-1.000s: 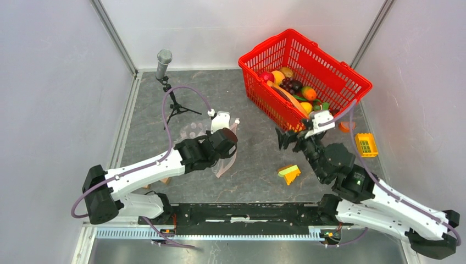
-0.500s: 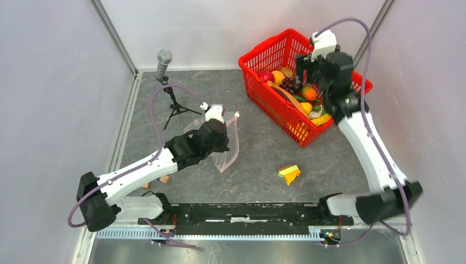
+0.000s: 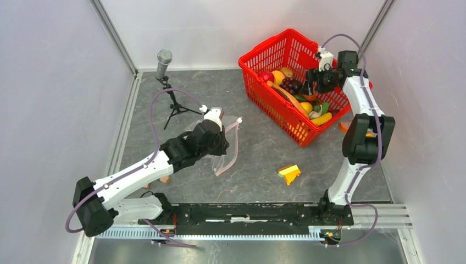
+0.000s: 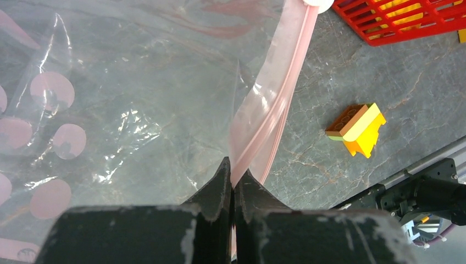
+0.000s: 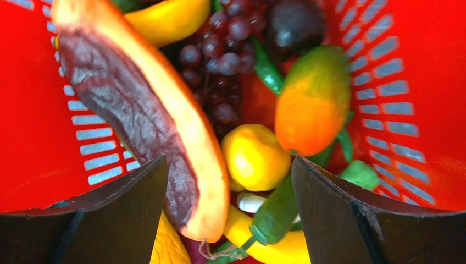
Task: Place the food in the zip-top bag and seal the zipper
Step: Pick up the fake food from the bin, then place the fake food in the zipper food storage bag.
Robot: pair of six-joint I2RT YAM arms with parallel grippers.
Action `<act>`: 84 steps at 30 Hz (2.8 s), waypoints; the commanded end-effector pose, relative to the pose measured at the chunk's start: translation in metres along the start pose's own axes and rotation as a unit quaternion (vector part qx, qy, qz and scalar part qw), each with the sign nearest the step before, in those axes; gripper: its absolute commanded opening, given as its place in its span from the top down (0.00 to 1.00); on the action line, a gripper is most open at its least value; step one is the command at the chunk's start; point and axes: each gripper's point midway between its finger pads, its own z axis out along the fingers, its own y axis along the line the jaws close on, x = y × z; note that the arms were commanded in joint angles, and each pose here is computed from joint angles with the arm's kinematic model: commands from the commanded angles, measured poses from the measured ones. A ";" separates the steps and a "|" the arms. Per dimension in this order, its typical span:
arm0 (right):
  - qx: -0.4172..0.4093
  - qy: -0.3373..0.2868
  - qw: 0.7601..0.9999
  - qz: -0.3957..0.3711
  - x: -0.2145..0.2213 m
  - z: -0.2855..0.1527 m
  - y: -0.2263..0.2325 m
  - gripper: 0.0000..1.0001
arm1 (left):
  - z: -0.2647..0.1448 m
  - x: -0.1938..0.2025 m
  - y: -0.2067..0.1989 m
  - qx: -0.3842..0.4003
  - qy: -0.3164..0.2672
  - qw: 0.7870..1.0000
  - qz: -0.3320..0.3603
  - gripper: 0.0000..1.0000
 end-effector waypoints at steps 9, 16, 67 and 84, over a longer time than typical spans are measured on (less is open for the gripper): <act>-0.099 0.122 0.984 -0.085 0.061 0.043 0.043 0.09 | -0.005 -0.019 -0.008 0.023 -0.005 0.999 0.026 0.98; -0.146 0.141 0.976 -0.084 0.084 0.061 0.056 0.13 | -0.004 -0.014 -0.008 0.028 -0.003 0.999 0.016 0.98; -0.247 -0.298 0.922 -0.015 0.014 -0.185 0.293 1.00 | -0.019 -0.019 0.004 0.030 -0.034 0.999 0.016 0.98; -0.185 -0.024 0.982 0.009 0.185 -0.120 0.315 1.00 | -0.003 -0.024 0.005 0.004 -0.020 0.999 0.028 0.98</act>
